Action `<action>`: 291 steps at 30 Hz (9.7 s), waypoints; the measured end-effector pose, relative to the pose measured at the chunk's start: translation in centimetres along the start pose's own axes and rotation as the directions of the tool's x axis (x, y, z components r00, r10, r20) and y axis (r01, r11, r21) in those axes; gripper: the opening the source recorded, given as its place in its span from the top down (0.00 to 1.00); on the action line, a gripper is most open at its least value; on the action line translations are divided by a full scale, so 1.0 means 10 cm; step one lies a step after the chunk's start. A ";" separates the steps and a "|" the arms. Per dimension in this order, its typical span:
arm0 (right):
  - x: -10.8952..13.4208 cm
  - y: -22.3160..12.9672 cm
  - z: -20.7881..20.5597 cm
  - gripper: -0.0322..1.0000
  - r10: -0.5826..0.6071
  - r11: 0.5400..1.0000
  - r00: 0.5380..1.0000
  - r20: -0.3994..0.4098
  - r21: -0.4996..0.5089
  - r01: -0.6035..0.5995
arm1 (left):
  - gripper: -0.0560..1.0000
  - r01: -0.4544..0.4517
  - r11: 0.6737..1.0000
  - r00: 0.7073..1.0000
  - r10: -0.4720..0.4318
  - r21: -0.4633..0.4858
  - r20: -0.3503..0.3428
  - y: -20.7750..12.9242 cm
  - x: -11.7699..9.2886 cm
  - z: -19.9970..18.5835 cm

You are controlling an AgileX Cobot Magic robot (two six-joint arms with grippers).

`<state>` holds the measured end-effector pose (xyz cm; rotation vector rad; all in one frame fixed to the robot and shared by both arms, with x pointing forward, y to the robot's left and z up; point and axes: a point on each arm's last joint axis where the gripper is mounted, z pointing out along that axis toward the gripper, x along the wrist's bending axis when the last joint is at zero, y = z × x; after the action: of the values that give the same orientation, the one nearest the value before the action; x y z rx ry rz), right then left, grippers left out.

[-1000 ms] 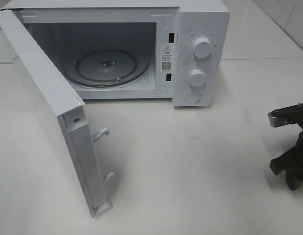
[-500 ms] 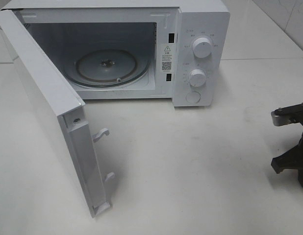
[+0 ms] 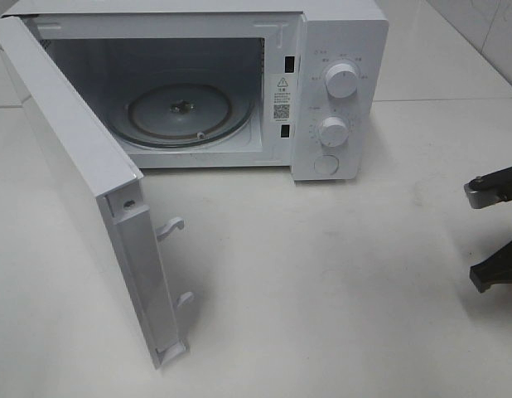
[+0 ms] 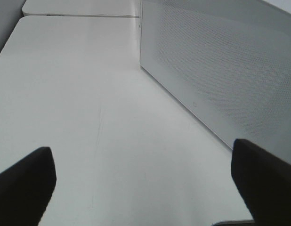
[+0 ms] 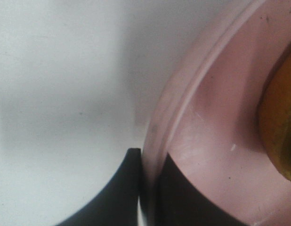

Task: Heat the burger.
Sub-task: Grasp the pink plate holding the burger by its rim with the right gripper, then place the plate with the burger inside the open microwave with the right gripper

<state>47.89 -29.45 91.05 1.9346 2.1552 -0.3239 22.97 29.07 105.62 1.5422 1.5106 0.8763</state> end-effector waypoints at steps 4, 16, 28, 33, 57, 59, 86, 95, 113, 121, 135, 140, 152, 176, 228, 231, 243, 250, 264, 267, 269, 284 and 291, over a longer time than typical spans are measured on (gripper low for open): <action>0.06 -0.02 -0.11 0.90 -0.003 1.000 1.000 0.029 -0.025 0.004 | 0.07 0.000 1.000 1.000 0.000 0.000 0.000 0.00 0.00 0.00; 0.14 -0.14 -0.39 0.90 -0.078 0.995 0.991 0.112 -0.055 0.085 | 0.07 0.000 1.000 1.000 0.000 0.000 0.000 0.00 0.00 0.00; 0.32 -0.49 -0.62 0.90 -0.206 0.966 0.966 0.156 -0.124 0.226 | 0.07 0.000 1.000 1.000 0.000 0.000 0.000 0.00 0.00 0.00; 0.40 -0.60 -0.70 0.90 -0.268 0.947 0.947 0.177 -0.133 0.293 | 0.07 0.000 1.000 1.000 0.000 0.000 0.000 0.00 0.00 0.00; 1.02 -1.00 -0.98 0.90 -0.611 0.709 0.746 0.265 -0.235 0.665 | 0.07 0.000 1.000 1.000 0.000 0.000 0.000 0.00 0.00 0.00; 1.10 -1.07 -1.01 0.90 -0.669 0.644 0.687 0.285 -0.238 0.727 | 0.07 0.000 1.000 1.000 0.000 0.000 0.000 0.00 0.00 0.00; 1.28 -1.10 -1.09 0.90 -0.842 0.192 0.266 0.469 -0.200 0.961 | 0.07 0.000 1.000 1.000 0.000 0.000 0.000 0.00 0.00 0.00; 1.39 -1.08 -1.12 0.90 -0.847 -0.032 0.086 0.524 -0.214 0.976 | 0.07 0.000 1.000 1.000 0.000 0.000 0.000 0.00 0.00 0.00; 1.45 -1.02 -1.15 0.90 -0.816 -0.207 -0.053 0.576 -0.206 0.957 | 0.07 0.000 1.000 1.000 0.000 0.000 0.000 0.00 0.00 0.00; 1.32 -0.81 -1.11 0.90 -0.792 -0.267 -0.119 0.599 -0.165 0.949 | 0.07 0.000 1.000 1.000 0.000 0.000 0.000 0.00 0.00 0.00; 1.10 -0.58 -1.01 0.90 -0.782 -0.405 -0.237 0.576 -0.180 0.897 | 0.07 0.000 1.000 1.000 0.000 0.000 0.000 0.00 0.00 0.00; 1.03 -0.53 -0.98 0.90 -0.774 -0.451 -0.276 0.570 -0.191 0.872 | 0.07 0.000 1.000 1.000 0.000 0.000 0.000 0.00 0.00 0.00; 0.94 -0.41 -1.05 0.90 -0.756 -0.500 -0.279 0.592 -0.248 0.830 | 0.07 0.000 1.000 1.000 0.000 0.000 0.000 0.00 0.00 0.00; 1.04 -0.40 -1.12 0.90 -0.692 -0.544 -0.310 0.652 -0.188 0.817 | 0.07 0.000 1.000 1.000 0.000 0.000 0.000 0.00 0.00 0.00; 1.98 0.83 -1.31 0.90 -0.746 -0.518 -0.307 0.591 -0.225 0.825 | 0.07 0.000 1.000 1.000 0.000 0.000 0.000 0.00 0.00 0.00; 2.02 0.91 -1.32 0.90 -0.753 -0.508 -0.301 0.585 -0.227 0.831 | 0.07 0.000 1.000 1.000 0.000 0.000 0.000 0.00 0.00 0.00; 2.18 1.18 -1.36 0.90 -0.767 -0.478 -0.271 0.582 -0.236 0.846 | 0.07 0.000 1.000 1.000 0.000 0.000 0.000 0.00 0.00 0.00; 2.32 1.40 -1.36 0.90 -0.783 -0.433 -0.222 0.581 -0.252 0.865 | 0.07 0.000 1.000 1.000 0.000 0.000 0.000 0.00 0.00 0.00; 2.46 1.69 -1.29 0.90 -0.793 -0.372 -0.164 0.587 -0.252 0.893 | 0.07 0.000 1.000 1.000 0.000 0.000 0.000 0.00 0.00 0.00; 2.51 1.80 -1.29 0.90 -0.792 -0.348 -0.130 0.597 -0.265 0.899 | 0.07 0.000 1.000 1.000 0.000 0.000 0.000 0.00 0.00 0.00; 2.54 1.84 -1.30 0.90 -0.791 -0.341 -0.120 0.600 -0.270 0.900 | 0.07 0.000 1.000 1.000 0.000 0.000 0.000 0.00 0.00 0.00; 2.62 2.12 -1.19 0.90 -0.786 -0.308 -0.082 0.613 -0.273 0.912 | 0.07 0.000 1.000 1.000 0.000 0.000 0.000 0.00 0.00 0.00; 2.60 2.17 -1.13 0.81 -0.788 -0.282 -0.049 0.613 -0.289 0.915 | 0.07 0.000 1.000 1.000 0.000 0.000 0.000 0.00 0.00 0.00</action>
<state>66.55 0.92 93.44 -0.5005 2.5073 0.1420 22.97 29.07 105.62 1.5422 1.5106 0.8763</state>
